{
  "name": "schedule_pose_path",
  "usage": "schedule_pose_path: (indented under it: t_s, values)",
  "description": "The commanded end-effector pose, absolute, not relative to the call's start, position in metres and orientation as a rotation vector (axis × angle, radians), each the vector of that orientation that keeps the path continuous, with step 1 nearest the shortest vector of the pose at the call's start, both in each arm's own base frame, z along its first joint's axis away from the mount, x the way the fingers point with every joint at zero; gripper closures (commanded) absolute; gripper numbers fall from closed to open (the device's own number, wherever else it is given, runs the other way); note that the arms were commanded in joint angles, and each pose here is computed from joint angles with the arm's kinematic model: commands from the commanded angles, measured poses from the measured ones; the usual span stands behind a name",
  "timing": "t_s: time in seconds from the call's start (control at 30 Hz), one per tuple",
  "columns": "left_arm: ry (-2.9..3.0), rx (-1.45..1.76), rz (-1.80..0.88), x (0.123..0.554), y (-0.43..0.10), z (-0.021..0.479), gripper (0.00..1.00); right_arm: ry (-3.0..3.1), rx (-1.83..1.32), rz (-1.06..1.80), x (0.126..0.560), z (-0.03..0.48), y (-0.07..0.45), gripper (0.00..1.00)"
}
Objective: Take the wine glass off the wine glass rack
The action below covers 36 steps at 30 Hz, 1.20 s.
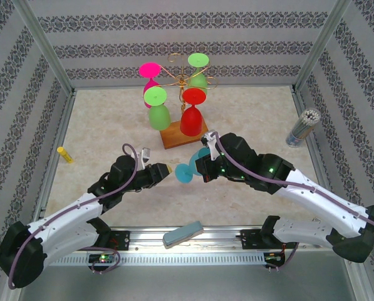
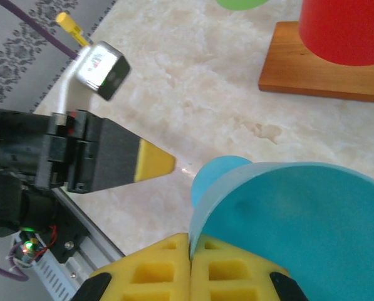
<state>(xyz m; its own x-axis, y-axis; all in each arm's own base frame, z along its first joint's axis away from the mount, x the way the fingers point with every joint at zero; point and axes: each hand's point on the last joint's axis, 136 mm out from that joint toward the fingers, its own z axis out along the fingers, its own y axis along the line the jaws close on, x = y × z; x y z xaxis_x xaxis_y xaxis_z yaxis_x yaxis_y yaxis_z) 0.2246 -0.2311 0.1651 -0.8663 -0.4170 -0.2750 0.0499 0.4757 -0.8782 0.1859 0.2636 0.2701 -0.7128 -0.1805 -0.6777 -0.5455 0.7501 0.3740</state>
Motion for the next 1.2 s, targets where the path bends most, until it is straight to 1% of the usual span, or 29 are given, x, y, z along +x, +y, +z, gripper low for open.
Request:
schedule_pose_path:
  t_s: [0.0,0.2,0.5,0.6,0.9,1.17]
  values:
    - [2.341,-0.279,-1.165,0.225,-0.211,0.163,0.63,2.351,-0.504,0.650,0.195,0.258,0.253,1.00]
    - [2.458,-0.217,-0.886,0.221,-0.186,0.158,0.64,2.419,-0.493,0.543,0.201,0.239,0.249,1.00]
    - [2.560,-0.182,-0.603,0.213,-0.154,0.151,0.66,2.499,-0.491,0.401,0.212,0.209,0.247,1.00]
    - [2.561,-0.165,-0.575,0.212,-0.150,0.152,0.66,2.511,-0.488,0.352,0.216,0.202,0.246,1.00]
    - [2.531,-0.153,-0.634,0.214,-0.157,0.155,0.65,2.513,-0.491,0.231,0.226,0.190,0.240,1.00]
    - [2.521,-0.143,-0.658,0.216,-0.161,0.156,0.65,2.523,-0.504,0.190,0.231,0.183,0.240,1.00]
